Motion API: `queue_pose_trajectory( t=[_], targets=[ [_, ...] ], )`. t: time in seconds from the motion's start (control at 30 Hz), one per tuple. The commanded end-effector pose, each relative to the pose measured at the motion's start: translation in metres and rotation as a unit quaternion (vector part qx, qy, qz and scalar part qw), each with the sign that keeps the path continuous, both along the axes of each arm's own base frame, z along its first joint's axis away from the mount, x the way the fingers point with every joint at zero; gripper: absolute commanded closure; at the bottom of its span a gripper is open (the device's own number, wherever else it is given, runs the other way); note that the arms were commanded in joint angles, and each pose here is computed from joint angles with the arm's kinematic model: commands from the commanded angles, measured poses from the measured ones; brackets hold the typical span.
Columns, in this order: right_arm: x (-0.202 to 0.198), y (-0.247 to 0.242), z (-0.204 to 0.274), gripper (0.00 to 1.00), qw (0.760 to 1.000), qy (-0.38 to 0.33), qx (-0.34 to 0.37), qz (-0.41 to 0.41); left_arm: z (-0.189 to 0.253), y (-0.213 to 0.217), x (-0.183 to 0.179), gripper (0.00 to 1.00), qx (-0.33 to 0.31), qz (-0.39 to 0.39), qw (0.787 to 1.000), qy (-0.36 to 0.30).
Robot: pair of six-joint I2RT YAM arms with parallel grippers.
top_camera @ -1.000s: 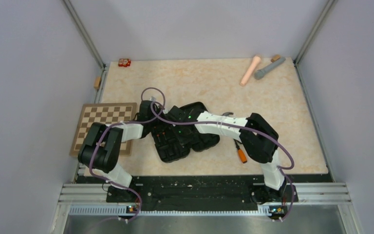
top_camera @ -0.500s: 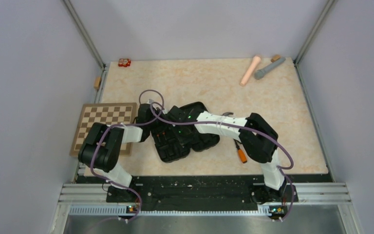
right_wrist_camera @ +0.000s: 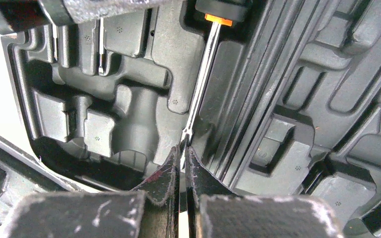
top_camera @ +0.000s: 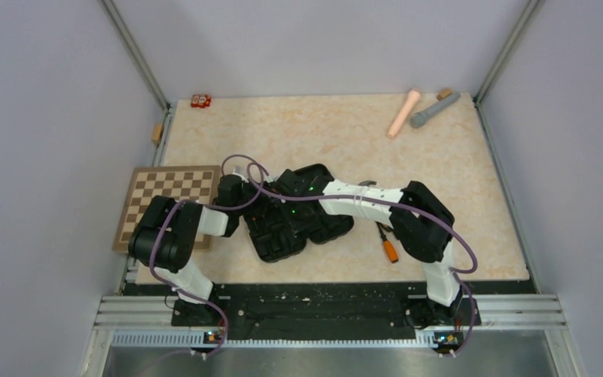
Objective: Pack the tool kit
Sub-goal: Place the screwdriver in the toolbox.
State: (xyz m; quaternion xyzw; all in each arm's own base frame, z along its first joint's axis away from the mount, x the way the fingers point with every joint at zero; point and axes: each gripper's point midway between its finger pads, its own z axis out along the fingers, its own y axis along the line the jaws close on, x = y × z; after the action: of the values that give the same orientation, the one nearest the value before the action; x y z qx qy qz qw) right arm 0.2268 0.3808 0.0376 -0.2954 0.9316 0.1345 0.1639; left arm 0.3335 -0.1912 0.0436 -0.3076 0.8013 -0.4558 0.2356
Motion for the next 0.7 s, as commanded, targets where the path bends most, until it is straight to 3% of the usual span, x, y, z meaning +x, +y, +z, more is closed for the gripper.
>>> queue_pose_trajectory(
  t=[0.0,0.3,0.43,0.67],
  targets=[
    [0.011,-0.087,-0.063,1.0,0.986,0.005,-0.168,-0.008,-0.1,0.047,-0.08,1.0,0.121,0.034,0.968,0.218],
    [0.019,-0.063,-0.039,1.0,0.993,-0.007,-0.115,0.006,-0.096,0.055,-0.08,1.0,0.146,0.039,0.966,0.21],
    [0.021,-0.061,-0.037,1.0,0.993,-0.009,-0.116,0.008,-0.108,0.045,-0.093,1.0,0.11,0.033,0.966,0.233],
    [0.026,-0.047,-0.011,0.95,0.997,-0.025,-0.076,0.02,-0.064,0.051,-0.067,1.0,0.158,0.035,0.974,0.156]
  ],
)
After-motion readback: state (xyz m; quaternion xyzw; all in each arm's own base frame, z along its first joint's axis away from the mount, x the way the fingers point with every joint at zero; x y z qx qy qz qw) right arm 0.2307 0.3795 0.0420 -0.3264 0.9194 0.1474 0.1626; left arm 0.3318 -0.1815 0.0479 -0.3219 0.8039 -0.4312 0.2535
